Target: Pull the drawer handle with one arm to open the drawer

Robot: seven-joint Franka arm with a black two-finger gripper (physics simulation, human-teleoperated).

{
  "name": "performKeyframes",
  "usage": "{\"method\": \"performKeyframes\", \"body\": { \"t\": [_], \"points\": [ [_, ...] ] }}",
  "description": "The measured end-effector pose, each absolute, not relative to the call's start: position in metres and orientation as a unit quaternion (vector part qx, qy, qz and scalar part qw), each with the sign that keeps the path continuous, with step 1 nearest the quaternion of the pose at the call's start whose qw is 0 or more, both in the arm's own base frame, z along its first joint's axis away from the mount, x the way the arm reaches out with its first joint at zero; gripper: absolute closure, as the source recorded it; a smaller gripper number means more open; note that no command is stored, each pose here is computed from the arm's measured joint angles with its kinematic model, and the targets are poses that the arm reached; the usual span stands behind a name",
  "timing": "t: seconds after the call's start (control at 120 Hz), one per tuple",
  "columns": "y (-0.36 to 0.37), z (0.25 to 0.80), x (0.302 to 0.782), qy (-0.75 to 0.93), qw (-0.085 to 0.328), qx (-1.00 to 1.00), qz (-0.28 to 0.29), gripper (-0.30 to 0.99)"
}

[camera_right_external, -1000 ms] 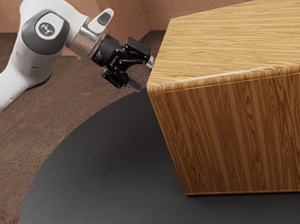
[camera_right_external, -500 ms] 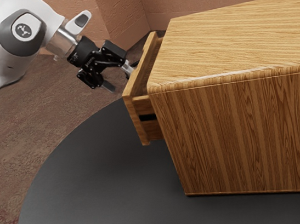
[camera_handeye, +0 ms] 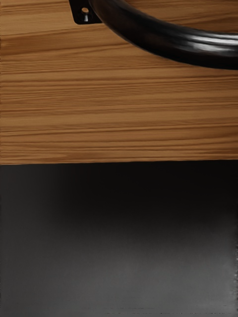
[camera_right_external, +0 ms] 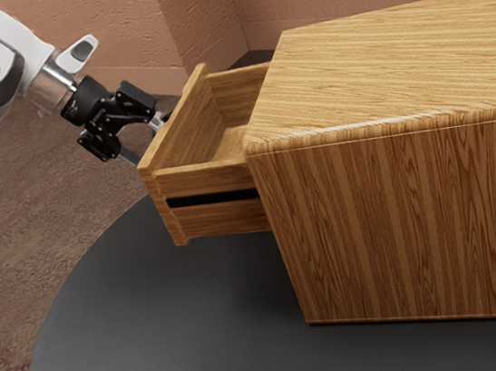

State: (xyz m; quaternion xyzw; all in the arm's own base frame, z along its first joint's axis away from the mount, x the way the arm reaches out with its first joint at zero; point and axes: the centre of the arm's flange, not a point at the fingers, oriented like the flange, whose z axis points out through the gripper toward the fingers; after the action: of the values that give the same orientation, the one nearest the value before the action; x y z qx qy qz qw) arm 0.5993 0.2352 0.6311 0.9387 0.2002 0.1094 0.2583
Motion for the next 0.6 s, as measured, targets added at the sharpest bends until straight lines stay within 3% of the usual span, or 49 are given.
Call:
{"method": "performKeyframes", "body": {
  "t": [0.183, 0.367, 0.517, 0.6],
  "points": [
    [0.244, 0.637, 0.589, 0.206, 0.251, 0.939, 0.112, 0.00],
    [0.254, 0.746, 0.551, 0.193, 0.228, 0.936, 0.184, 0.00],
    [0.090, 0.797, 0.541, 0.082, 0.108, 0.981, 0.140, 0.00],
    [0.054, 0.798, 0.530, 0.062, 0.056, 0.990, 0.110, 0.00]
  ]
}}
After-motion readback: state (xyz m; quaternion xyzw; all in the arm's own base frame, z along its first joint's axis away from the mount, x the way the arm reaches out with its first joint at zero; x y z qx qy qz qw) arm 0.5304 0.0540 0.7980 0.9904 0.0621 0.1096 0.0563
